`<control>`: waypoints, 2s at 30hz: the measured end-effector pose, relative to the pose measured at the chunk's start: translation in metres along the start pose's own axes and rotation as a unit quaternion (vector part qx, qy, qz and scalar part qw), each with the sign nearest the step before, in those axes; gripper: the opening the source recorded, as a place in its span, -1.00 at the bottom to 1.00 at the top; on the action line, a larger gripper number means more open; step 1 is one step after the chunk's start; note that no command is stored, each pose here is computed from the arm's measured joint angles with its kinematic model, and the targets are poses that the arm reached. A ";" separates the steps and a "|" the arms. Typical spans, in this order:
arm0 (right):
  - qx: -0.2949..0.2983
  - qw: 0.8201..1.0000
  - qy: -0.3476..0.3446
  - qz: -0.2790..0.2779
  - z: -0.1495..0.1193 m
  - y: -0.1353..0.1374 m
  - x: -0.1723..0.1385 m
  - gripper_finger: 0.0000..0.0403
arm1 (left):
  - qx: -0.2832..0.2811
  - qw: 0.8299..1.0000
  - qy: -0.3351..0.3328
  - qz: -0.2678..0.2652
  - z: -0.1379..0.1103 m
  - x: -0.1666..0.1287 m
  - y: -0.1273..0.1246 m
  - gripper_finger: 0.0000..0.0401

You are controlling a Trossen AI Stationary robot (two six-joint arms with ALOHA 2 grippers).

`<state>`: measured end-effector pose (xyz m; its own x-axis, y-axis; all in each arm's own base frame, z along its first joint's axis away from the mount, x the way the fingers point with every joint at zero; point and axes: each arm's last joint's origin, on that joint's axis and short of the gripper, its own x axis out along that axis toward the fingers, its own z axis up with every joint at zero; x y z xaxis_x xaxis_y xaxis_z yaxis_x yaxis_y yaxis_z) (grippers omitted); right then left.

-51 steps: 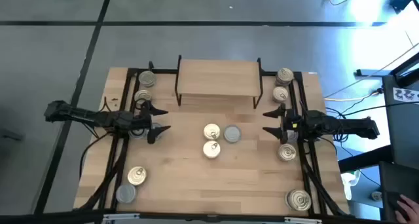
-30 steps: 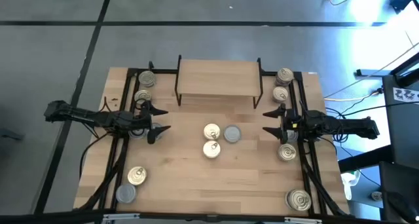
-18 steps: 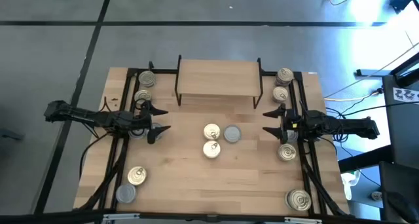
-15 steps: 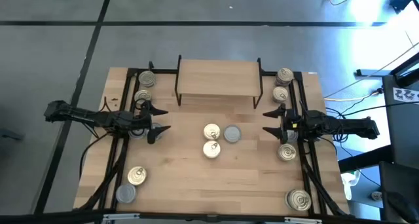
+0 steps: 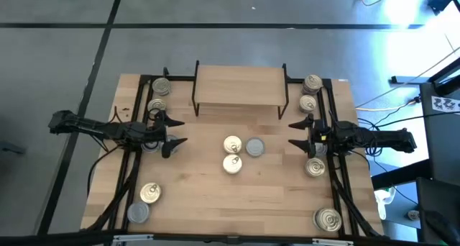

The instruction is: Stack canned seafood by type on shelf

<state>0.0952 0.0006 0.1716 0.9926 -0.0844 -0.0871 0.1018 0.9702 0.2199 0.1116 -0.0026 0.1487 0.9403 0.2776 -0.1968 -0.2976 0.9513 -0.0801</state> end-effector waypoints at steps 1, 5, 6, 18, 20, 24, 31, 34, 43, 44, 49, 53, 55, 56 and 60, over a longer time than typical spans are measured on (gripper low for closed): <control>0.000 1.000 0.000 0.000 0.000 0.000 0.000 0.72 | 0.000 1.000 0.000 0.000 0.000 0.000 0.000 0.73; 0.000 1.000 0.000 0.000 0.000 0.000 0.000 0.72 | 0.000 1.000 0.000 0.000 0.000 0.000 0.000 0.73; 0.000 1.000 0.000 0.000 0.000 0.000 0.000 0.72 | 0.000 1.000 0.000 0.000 0.000 0.000 0.000 0.73; 0.000 1.000 0.000 0.000 0.000 0.000 0.000 0.72 | 0.000 1.000 0.000 0.000 0.000 0.000 0.000 0.73; 0.000 1.000 -0.002 0.000 0.000 0.000 0.000 0.72 | 0.000 1.000 -0.001 0.000 0.000 0.000 0.000 0.73; 0.003 1.000 -0.016 0.003 0.002 0.000 0.000 0.72 | -0.016 1.000 -0.001 0.000 0.000 0.000 0.000 0.73; 0.003 0.999 -0.032 -0.011 0.004 0.000 0.000 0.72 | -0.023 1.000 -0.008 -0.001 0.002 0.000 0.000 0.73; 0.003 0.999 -0.031 -0.011 0.004 0.000 0.000 0.72 | -0.027 1.000 -0.007 -0.001 0.002 0.000 0.000 0.73; 0.002 0.999 -0.030 -0.012 0.004 0.000 0.000 0.72 | -0.043 0.999 -0.001 0.001 0.000 0.000 0.000 0.73; 0.002 0.999 -0.030 -0.011 0.004 0.000 0.000 0.72 | -0.047 0.999 -0.001 0.001 0.000 0.000 0.000 0.73; 0.011 0.999 -0.037 -0.009 0.006 0.000 0.000 0.72 | -0.090 0.995 -0.039 0.005 0.008 0.000 0.000 0.73; 0.034 0.999 -0.038 -0.008 0.006 0.000 0.000 0.72 | -0.110 0.991 -0.072 -0.003 0.015 -0.001 -0.001 0.73; 0.040 0.998 -0.038 -0.008 0.006 0.000 0.000 0.72 | -0.112 0.990 -0.082 -0.006 0.018 0.000 -0.002 0.73; 0.041 0.998 -0.037 -0.008 0.006 0.000 0.000 0.72 | -0.111 0.990 -0.084 -0.006 0.020 0.000 -0.002 0.73; 0.041 0.999 -0.034 -0.009 0.006 0.000 0.000 0.72 | -0.098 0.992 -0.079 -0.004 0.030 0.003 -0.005 0.73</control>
<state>0.0957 -0.0004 0.1773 0.9925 -0.1195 -0.0261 0.1218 0.9470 0.2971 0.1212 -0.0029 0.1776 0.9521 0.3028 -0.0421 -0.3025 0.9135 -0.2719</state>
